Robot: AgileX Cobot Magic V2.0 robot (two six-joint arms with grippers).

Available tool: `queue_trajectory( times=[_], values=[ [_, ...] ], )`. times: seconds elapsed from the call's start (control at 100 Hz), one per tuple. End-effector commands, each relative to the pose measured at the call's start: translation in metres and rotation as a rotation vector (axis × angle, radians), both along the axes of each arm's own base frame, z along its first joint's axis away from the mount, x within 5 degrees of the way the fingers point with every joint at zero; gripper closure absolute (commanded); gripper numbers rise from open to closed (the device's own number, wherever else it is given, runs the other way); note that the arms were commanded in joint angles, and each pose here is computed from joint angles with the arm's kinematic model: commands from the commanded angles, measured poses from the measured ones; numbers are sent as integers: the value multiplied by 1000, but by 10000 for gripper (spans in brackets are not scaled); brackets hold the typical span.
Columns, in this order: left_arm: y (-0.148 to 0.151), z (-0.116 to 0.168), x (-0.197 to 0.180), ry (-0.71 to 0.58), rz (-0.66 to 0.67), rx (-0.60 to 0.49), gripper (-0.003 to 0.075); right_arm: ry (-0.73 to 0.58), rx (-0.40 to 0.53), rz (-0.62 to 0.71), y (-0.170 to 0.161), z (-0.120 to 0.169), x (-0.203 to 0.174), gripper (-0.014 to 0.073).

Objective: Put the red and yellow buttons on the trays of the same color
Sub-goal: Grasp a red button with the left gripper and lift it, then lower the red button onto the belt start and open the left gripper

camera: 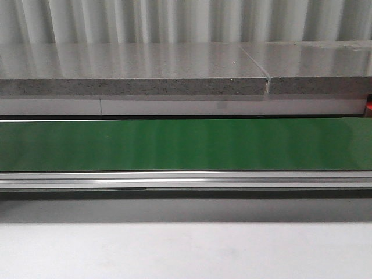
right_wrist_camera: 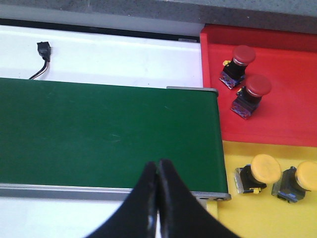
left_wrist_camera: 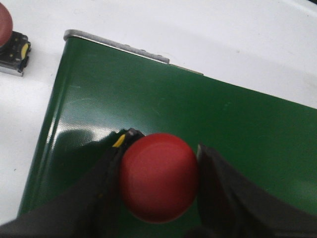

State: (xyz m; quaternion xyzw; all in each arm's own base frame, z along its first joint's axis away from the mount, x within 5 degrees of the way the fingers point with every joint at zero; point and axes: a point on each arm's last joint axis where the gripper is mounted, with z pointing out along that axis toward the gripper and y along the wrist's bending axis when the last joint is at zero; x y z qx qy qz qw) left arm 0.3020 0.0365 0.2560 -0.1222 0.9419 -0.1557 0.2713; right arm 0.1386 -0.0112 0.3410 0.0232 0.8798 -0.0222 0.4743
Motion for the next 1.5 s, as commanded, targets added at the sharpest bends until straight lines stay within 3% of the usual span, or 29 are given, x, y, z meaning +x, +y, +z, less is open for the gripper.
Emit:
queue_trajectory(
  times=[0.0,0.16,0.25,0.4,0.53,0.7,0.82,1.18,1.49],
  values=[
    [-2,18,2,-77,-19,16,516,-91,-20,2,-1,14,2,664],
    [-3,19,2,-84,-21,-2,111,-91,-20,2,-1,14,2,664],
    [-6,21,2,-105,-44,-18,20,-91,-20,2,-1,14,2,664],
    [-12,33,0,-181,-95,-52,53,-91,-20,2,-1,14,2,664],
    [-13,53,-8,-267,-81,-21,73,-91,-20,2,-1,14,2,664],
    [-4,81,-20,-413,3,46,81,-91,-20,2,-1,14,2,664],
    [9,86,-26,-416,83,39,81,-91,-20,2,-1,14,2,664],
    [71,49,-46,-287,372,114,81,-91,-20,2,-1,14,2,664],
    [104,1,-48,-137,484,82,81,-88,-19,2,-1,14,1,664]
  ],
)
